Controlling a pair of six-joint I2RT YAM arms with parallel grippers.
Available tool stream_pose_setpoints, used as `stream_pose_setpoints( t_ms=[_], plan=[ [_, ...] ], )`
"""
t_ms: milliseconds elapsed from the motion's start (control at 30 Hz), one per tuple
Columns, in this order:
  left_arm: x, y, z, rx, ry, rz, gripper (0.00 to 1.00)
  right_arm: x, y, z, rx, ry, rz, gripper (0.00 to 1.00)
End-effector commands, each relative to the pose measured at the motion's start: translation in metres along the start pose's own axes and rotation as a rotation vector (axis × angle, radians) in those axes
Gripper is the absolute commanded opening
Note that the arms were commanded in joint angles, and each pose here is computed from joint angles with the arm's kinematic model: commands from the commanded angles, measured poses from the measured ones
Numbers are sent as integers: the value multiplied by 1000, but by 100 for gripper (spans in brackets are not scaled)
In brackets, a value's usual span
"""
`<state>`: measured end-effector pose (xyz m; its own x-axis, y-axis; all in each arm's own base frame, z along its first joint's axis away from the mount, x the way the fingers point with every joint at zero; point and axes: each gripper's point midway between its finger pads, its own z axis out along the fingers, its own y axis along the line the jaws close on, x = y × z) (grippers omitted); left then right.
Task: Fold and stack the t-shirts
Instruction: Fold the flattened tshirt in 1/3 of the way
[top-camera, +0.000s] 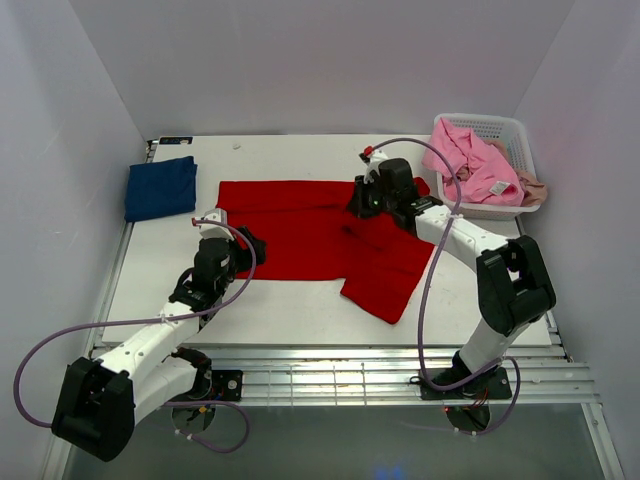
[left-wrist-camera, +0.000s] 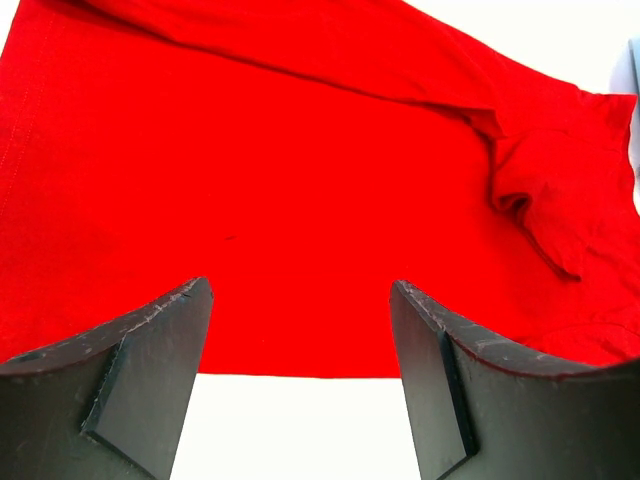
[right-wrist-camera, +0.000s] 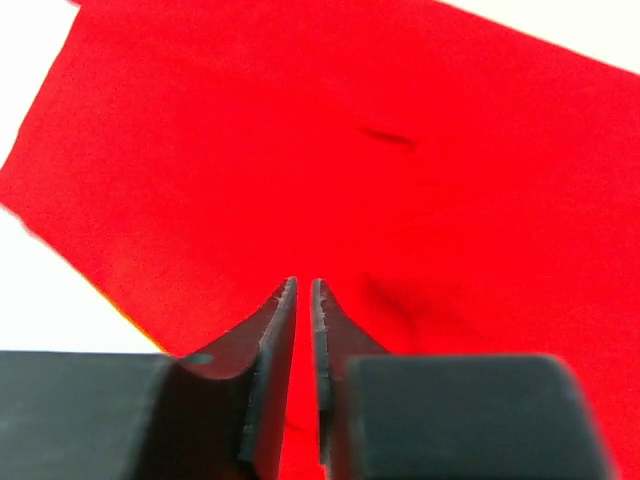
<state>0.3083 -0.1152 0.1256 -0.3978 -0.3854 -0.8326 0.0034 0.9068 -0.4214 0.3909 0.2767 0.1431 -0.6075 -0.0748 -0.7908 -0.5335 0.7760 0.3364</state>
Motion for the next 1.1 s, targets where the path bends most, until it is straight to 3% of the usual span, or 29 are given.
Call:
stream_pose_setpoints(
  t_ms=[0, 233, 367, 400, 467, 500, 633, 733, 1067],
  plan=[
    [-3, 0, 1, -2, -19, -4, 82, -1, -42, -5, 192, -23, -14, 14],
    [-47, 10, 19, -116, -174, 92, 79, 0, -86, 9, 320, -3, -20, 10],
    [-90, 4, 46, -131, -280, 139, 60, -3, -108, 8, 382, 12, -14, 10],
    [-99, 10, 53, -153, -290, 144, 46, -6, -112, 8, 392, 12, -16, 10],
    [-112, 8, 76, -149, -290, 143, 32, -8, -121, 5, 404, 9, -7, 10],
    [-118, 12, 83, -159, -295, 142, 20, -8, -123, 5, 405, 8, -5, 10],
    [-125, 21, 118, -166, -285, 154, 7, -7, -136, 7, 406, 16, 12, 10],
    [-113, 36, 146, -196, -241, 153, 0, 1, -149, 10, 409, 36, 29, 9],
    [-73, 72, 203, -252, -125, 166, 0, 18, -175, 7, 440, 76, 52, 9]
  ],
)
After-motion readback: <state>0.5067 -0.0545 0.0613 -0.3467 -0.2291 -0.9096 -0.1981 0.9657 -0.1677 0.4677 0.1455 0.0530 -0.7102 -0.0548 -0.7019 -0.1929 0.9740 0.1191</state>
